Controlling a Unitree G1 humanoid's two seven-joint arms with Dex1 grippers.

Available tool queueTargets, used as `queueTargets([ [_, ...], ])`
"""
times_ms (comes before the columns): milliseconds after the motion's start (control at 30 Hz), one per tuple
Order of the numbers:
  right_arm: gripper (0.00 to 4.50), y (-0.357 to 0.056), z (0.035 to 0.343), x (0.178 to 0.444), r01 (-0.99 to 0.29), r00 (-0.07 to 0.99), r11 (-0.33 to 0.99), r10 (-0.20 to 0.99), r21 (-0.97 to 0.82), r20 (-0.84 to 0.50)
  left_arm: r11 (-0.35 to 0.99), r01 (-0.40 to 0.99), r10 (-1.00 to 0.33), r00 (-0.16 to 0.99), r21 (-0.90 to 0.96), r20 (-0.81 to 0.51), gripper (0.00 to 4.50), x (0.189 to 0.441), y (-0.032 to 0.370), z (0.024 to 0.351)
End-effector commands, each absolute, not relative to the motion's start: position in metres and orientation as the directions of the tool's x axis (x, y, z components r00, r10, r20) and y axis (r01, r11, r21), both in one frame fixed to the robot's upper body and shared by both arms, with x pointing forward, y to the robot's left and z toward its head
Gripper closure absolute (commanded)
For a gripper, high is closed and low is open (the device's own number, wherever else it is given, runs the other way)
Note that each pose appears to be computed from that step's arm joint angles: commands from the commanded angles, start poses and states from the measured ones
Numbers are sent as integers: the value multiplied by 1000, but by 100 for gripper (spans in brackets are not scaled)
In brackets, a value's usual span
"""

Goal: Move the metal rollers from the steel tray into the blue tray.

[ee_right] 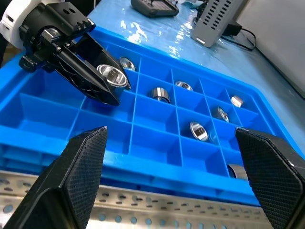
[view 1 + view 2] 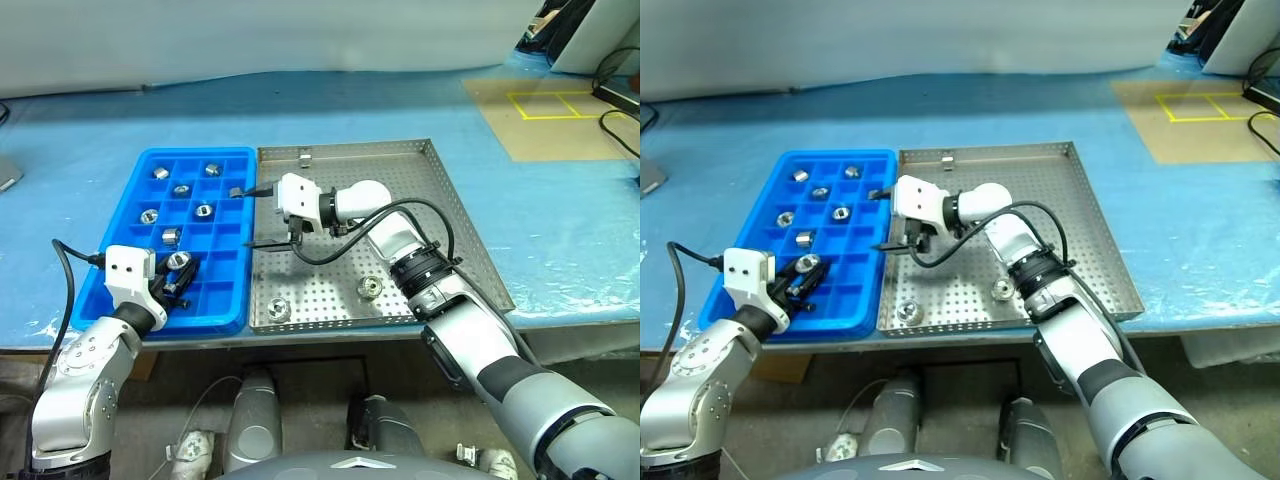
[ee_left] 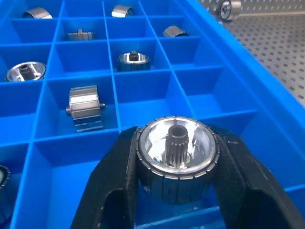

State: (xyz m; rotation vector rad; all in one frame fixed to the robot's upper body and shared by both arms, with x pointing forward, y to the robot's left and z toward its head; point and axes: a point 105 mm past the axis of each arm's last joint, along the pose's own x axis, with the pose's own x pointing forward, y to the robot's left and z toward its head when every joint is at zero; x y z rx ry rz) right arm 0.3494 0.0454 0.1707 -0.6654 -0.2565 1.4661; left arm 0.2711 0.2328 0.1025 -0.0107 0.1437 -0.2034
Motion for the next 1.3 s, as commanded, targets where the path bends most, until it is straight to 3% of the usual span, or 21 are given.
queueTargets([
  [33,0,46,181,348,-808,123,-13,974,-589,-191,979,203,-199,970,15,-137,276,272,237,105],
  [133,0,45,182,349,-808,140,8,974,-589,-179,972,236,-231,962,15,-144,276,275,234,102],
  [300,0,40,181,350,-809,165,32,971,-587,-174,958,287,-280,949,29,-146,117,279,224,106],
  [567,0,7,177,355,-810,220,58,952,-583,-211,881,472,-467,879,39,-98,117,284,198,140],
  [733,0,-37,162,341,-838,209,-8,919,-545,-334,711,699,-687,713,75,-138,117,266,164,149],
  [867,0,-65,148,331,-863,212,-33,882,-505,-420,581,812,-790,578,53,-204,117,258,148,139],
  [967,0,-74,139,329,-868,238,-21,859,-496,-454,527,849,-823,522,40,-223,117,261,139,134],
  [1300,0,-81,112,316,-900,264,31,833,-436,-486,527,850,-828,517,18,-218,117,272,122,131],
])
